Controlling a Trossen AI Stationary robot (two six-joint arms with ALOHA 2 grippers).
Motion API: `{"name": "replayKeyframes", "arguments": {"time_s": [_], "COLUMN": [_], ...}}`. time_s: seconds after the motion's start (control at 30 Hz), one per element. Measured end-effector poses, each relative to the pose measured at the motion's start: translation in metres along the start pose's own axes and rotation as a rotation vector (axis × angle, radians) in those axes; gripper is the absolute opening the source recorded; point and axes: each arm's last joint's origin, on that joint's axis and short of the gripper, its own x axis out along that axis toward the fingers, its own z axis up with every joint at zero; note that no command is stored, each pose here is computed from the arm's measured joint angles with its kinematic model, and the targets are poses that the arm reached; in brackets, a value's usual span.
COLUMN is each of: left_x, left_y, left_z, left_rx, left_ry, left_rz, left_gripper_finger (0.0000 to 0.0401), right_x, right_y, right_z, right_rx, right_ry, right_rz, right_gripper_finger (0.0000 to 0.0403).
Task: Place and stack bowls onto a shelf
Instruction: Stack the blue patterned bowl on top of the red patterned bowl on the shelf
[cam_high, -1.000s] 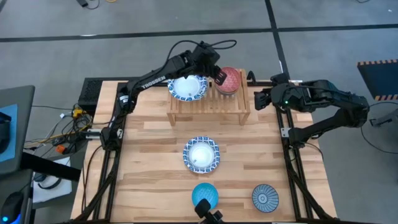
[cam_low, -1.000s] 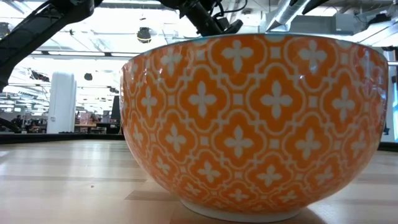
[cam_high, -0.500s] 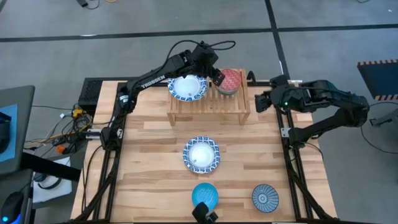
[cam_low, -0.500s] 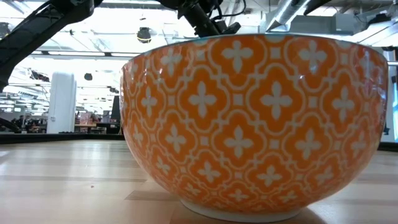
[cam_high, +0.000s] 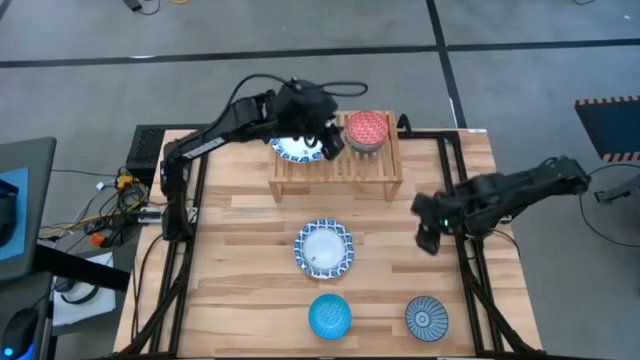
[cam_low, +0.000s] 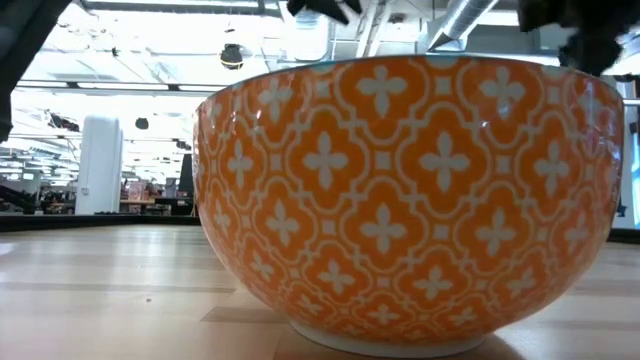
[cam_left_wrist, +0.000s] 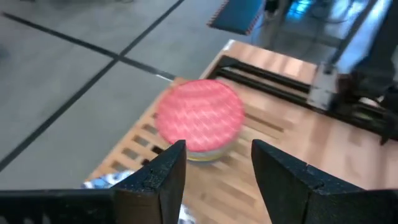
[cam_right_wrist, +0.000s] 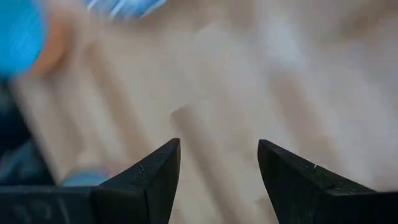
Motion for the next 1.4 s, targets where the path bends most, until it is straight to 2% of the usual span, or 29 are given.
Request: {"name": "replayKeyframes", "arguments": {"time_s": [0.07,0.17,0.27,0.37,0.53,0.63,0.7,0.87,1.0,1.13,1.4], "left_x": [-0.002,0.007,0.016,0.008,-0.013,-0.036,-0.054,-0.084,-0.095,-0.096,-0.097], "left_y": [-0.014,-0.043,-0.070,-0.083,-0.080,-0.070,-0.064,-0.057,-0.057,-0.068,-0.081], "left_z": [-0.005,-0.024,-0.045,-0.059,-0.074,-0.085,-0.097,-0.139,-0.164,-0.183,-0.195], "left_rx": [0.005,0.037,0.065,0.079,0.057,-0.011,-0.048,-0.103,-0.129,-0.070,-0.055], "left_ry": [0.017,0.056,0.075,0.067,0.001,-0.079,-0.142,-0.230,-0.288,-0.287,-0.252], "left_rz": [-0.014,0.023,0.020,-0.013,-0.049,-0.098,-0.141,-0.229,-0.310,-0.383,-0.433], "left_gripper_finger": [0.0167,0.0167,0.0167,0.0167,0.0167,0.0167,0.0167,0.0167,0.0167,0.0167,0.0167], "right_x": [0.016,0.035,0.046,0.052,0.062,0.073,0.079,0.080,0.080,0.087,0.110], "right_y": [0.006,0.017,0.026,0.032,0.043,0.051,0.056,0.074,0.088,0.095,0.098], "right_z": [-0.012,-0.029,-0.042,-0.050,-0.061,-0.065,-0.066,-0.068,-0.071,-0.080,-0.089], "right_rx": [-0.073,-0.170,-0.218,-0.211,-0.151,-0.090,-0.035,-0.008,-0.036,-0.061,-0.110], "right_ry": [0.048,0.085,0.106,0.134,0.161,0.179,0.193,0.205,0.223,0.249,0.298], "right_rz": [0.084,0.171,0.203,0.177,0.124,0.103,0.082,0.088,0.073,0.035,-0.072], "right_gripper_finger": [0.0240,0.0240,0.0240,0.0240,0.0240,0.0240,0.0240,0.0240,0.0240,0.0240,0.0240]}}
